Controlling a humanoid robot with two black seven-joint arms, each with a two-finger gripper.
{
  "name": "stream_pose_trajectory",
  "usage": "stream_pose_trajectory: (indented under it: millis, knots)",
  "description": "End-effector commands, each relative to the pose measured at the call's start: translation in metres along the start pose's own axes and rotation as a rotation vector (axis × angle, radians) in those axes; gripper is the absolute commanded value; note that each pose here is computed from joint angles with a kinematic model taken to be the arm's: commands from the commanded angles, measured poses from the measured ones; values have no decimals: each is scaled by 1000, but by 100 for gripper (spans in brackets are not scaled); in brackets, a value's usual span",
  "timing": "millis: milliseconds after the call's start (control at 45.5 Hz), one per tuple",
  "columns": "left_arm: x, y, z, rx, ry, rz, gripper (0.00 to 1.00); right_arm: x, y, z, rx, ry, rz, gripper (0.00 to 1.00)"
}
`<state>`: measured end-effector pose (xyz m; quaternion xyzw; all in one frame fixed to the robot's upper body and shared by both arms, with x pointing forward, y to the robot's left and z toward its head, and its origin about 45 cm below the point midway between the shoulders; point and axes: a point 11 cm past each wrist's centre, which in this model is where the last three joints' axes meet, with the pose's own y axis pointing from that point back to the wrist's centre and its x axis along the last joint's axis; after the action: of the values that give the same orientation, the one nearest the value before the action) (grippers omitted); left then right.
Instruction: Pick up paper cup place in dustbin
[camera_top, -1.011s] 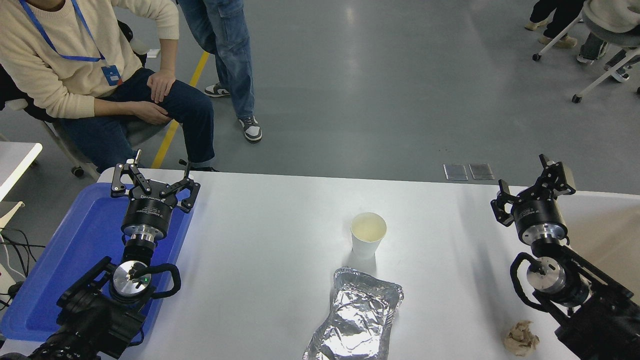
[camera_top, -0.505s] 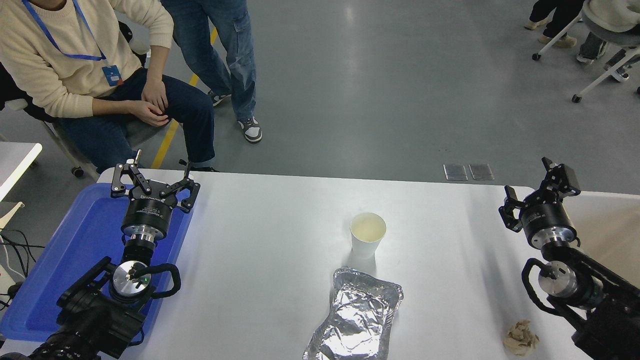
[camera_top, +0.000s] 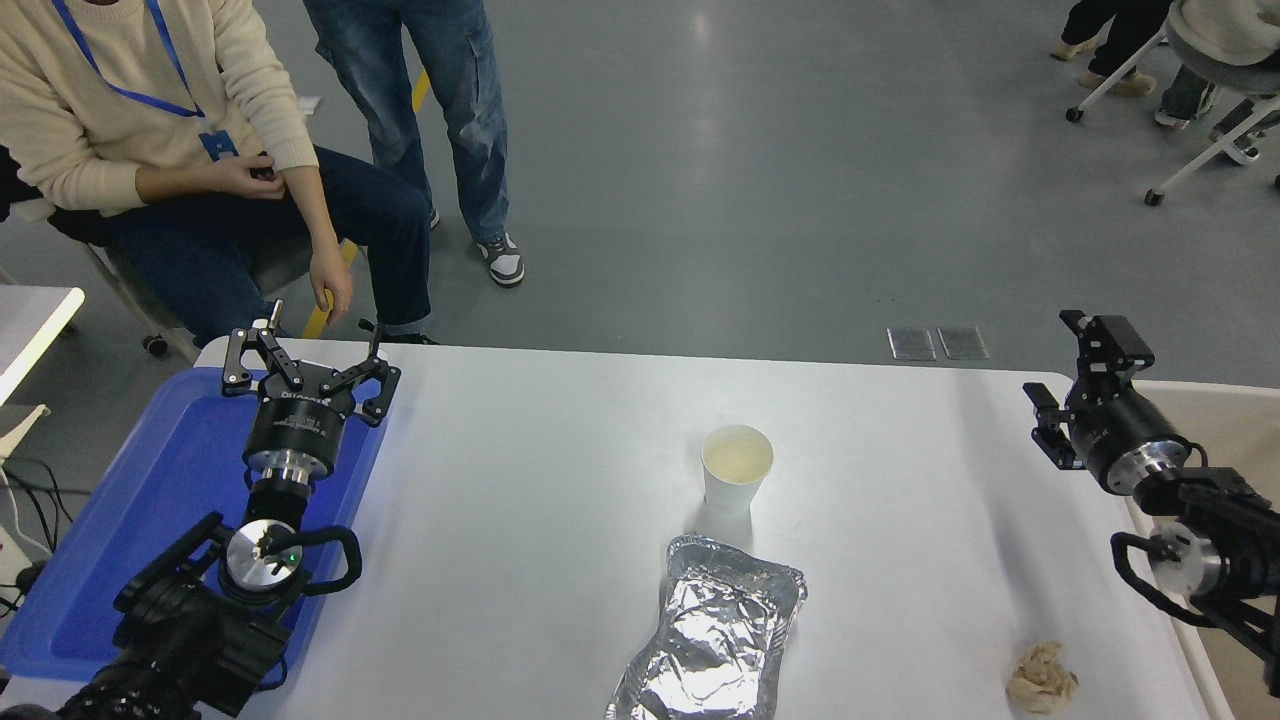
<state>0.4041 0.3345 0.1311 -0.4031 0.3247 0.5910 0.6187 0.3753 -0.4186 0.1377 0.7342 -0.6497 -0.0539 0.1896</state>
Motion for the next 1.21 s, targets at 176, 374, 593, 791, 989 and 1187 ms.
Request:
stream_pose_trajectory:
  millis: [176,374,593,791,989,1187]
  knots:
    - [0,0,0,0,0,0,100,16,3,-22,-111,351,-120,100]
    - [0,0,0,2,0,0,100,21,10,-38,-195,532,-228,100]
    - [-1,-1,0,4,-1,-3,100,12,17,-58,-300,624,-407,100]
    - [-1,-1,-1,3,2,-3,100,13,27,-66,-382,642,-529,100]
    - [0,0,0,2,0,-1,100,7,37,-83,-512,771,-714,100]
    - [0,0,0,2,0,0,100,-10,44,-120,-663,843,-889,100]
